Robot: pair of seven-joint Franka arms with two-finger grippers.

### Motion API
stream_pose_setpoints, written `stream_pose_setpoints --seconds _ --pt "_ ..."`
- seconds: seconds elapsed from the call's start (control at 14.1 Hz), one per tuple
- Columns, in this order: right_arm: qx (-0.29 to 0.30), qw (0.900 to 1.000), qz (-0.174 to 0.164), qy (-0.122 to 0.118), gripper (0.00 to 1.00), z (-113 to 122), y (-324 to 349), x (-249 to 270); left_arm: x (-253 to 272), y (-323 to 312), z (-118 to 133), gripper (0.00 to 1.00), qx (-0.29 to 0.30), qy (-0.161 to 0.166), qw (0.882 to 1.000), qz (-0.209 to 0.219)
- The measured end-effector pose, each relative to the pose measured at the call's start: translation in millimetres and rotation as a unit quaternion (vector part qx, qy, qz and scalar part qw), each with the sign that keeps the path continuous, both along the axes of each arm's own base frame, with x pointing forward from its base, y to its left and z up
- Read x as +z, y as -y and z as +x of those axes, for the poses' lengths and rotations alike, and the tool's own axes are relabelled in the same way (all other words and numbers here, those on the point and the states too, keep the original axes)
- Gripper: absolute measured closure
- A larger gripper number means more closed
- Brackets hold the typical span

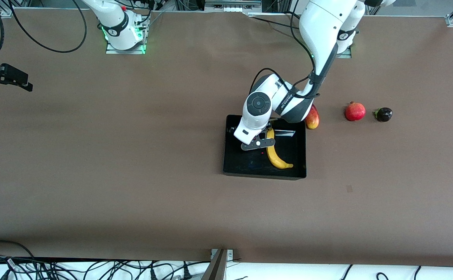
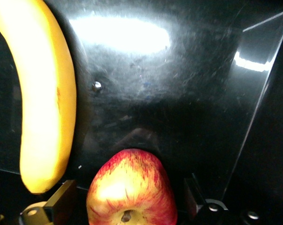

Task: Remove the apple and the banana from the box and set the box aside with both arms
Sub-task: 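Lower the left gripper and close it around the red apple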

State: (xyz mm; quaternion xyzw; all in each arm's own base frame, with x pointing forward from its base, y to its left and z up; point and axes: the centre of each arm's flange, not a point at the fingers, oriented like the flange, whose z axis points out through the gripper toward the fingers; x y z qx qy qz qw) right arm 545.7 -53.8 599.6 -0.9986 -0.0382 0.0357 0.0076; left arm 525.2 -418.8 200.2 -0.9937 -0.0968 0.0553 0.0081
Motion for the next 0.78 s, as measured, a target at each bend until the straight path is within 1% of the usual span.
stream_pose_setpoints --seconds 0.28,0.35,0.5,0.57,0.78 --pt "0.0 1.0 0.0 0.0 0.0 0.0 0.0 0.0 -15.1 -3.2 -9.0 0.0 0.002 -0.006 1.0 0.004" --pt "0.0 1.0 0.0 0.0 0.0 0.0 0.0 0.0 -16.3 -3.2 -9.2 0.07 0.007 -0.007 1.0 0.004" --pt "0.0 1.0 0.0 0.0 0.0 0.0 0.0 0.0 -17.6 -2.8 -9.7 0.27 0.022 -0.007 1.0 0.006" --pt "0.0 1.0 0.0 0.0 0.0 0.0 0.0 0.0 -17.3 -2.4 -9.9 0.3 0.025 -0.006 1.0 0.006" --pt "0.0 1.0 0.0 0.0 0.0 0.0 0.1 0.0 -16.5 -2.3 -9.5 0.3 0.028 -0.006 1.0 0.005"
